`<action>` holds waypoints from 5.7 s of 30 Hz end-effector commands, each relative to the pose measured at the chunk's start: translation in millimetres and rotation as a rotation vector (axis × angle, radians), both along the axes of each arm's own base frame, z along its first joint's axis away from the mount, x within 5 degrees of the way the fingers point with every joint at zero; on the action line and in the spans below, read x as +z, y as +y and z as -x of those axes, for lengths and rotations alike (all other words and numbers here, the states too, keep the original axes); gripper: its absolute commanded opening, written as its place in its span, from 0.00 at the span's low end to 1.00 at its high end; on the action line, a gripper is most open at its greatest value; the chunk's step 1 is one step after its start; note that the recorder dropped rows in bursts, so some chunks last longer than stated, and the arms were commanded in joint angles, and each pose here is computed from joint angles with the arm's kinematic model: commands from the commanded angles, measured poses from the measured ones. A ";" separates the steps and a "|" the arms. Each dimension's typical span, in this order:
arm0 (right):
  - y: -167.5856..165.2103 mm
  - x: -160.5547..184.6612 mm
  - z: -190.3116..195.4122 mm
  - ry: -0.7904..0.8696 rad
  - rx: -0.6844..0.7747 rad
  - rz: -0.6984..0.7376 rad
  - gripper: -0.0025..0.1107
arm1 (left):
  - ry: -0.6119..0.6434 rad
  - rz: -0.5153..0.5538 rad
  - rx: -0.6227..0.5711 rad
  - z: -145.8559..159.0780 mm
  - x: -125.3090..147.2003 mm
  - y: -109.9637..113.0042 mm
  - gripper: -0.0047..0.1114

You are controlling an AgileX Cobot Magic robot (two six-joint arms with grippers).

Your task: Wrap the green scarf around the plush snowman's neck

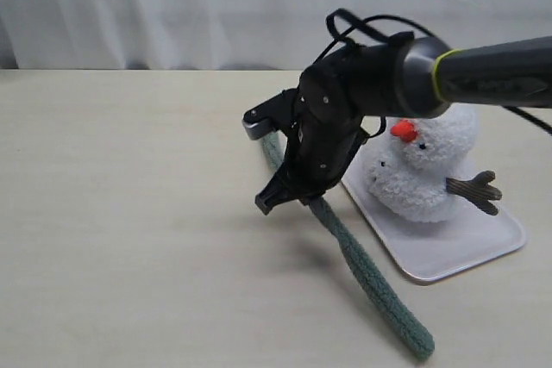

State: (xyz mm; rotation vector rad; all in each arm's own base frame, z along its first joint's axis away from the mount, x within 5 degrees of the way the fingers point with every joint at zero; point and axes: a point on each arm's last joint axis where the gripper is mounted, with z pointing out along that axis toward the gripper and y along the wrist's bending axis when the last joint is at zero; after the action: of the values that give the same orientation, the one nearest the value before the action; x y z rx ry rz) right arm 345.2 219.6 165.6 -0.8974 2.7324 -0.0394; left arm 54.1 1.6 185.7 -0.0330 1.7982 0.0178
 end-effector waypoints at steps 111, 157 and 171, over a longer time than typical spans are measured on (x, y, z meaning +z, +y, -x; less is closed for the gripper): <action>-176.3 131.5 35.6 -0.700 -0.533 -0.083 0.44 | -0.008 0.003 0.001 -0.2 -0.3 0.0 0.04; -150.4 82.7 -44.0 -0.457 -0.382 0.037 0.06 | -0.008 0.003 0.001 -0.2 -0.3 0.0 0.04; -162.3 155.7 15.3 -0.392 -0.387 0.020 0.06 | -0.008 0.003 0.001 -0.2 -0.3 0.0 0.04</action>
State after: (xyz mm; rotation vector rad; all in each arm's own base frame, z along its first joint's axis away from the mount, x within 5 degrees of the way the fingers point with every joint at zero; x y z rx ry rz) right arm 344.9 57.2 314.2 -0.2500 2.4200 -0.3154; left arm 54.1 1.6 185.7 -0.0330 1.7982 0.0178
